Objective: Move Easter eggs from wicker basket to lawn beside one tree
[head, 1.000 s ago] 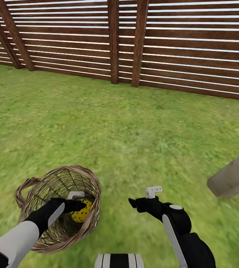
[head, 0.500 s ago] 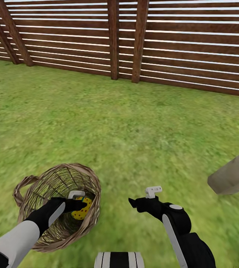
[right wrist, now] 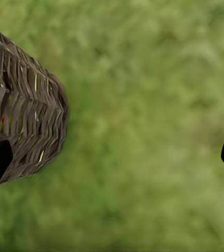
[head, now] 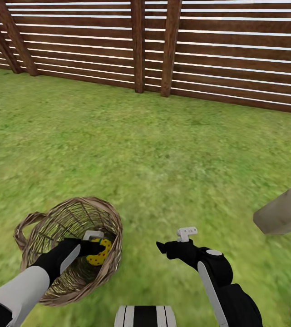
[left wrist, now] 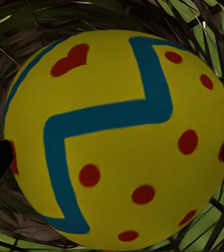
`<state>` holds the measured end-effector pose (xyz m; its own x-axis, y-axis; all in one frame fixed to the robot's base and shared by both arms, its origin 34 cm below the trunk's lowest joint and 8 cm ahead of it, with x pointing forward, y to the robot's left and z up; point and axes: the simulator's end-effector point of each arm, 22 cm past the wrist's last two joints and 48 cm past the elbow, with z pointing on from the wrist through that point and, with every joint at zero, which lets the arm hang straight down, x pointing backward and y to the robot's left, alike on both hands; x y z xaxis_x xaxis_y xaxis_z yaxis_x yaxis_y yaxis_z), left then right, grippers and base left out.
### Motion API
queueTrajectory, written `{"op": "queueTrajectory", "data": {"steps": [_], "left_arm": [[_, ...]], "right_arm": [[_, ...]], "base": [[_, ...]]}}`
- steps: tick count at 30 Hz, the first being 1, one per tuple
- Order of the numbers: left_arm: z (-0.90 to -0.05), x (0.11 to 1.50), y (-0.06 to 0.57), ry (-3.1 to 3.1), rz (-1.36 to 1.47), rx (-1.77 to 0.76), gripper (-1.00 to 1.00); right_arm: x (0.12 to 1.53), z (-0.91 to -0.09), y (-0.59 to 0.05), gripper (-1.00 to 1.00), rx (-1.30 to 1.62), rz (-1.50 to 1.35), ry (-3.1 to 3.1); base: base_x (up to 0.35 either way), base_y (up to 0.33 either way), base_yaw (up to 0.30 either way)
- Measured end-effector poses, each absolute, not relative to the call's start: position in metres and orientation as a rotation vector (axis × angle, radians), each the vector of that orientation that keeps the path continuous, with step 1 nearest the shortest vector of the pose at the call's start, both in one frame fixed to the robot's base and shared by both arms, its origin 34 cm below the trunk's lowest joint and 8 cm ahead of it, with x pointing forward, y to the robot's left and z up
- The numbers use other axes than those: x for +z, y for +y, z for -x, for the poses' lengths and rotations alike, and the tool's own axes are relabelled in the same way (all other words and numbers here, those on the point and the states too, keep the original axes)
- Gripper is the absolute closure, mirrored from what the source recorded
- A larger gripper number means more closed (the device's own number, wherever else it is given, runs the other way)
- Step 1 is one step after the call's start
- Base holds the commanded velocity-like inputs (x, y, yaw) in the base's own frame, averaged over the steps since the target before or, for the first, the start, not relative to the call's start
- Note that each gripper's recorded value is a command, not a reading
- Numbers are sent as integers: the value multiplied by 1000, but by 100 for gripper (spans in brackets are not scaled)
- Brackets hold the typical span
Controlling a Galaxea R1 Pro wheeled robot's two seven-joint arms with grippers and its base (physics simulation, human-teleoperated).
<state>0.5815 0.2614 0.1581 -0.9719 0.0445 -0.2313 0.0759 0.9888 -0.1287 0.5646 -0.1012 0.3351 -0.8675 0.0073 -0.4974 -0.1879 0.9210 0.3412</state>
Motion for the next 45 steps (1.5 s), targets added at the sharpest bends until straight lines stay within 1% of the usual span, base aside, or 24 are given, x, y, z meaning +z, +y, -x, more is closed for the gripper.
{"op": "queueTrajectory", "data": {"steps": [20, 21, 45], "left_arm": [[-580, 154, 263, 2905, -115, -184, -100], [-580, 154, 263, 2906, -115, -184, 100], [-579, 154, 264, 2910, -117, -181, 100]], "right_arm": [[331, -563, -100, -100, 528, 129, 2582], [331, -563, -100, -100, 529, 129, 2582], [332, -563, -99, -100, 538, 123, 2581]], "base": [[0, 0, 0], [0, 0, 0], [0, 0, 0]]}}
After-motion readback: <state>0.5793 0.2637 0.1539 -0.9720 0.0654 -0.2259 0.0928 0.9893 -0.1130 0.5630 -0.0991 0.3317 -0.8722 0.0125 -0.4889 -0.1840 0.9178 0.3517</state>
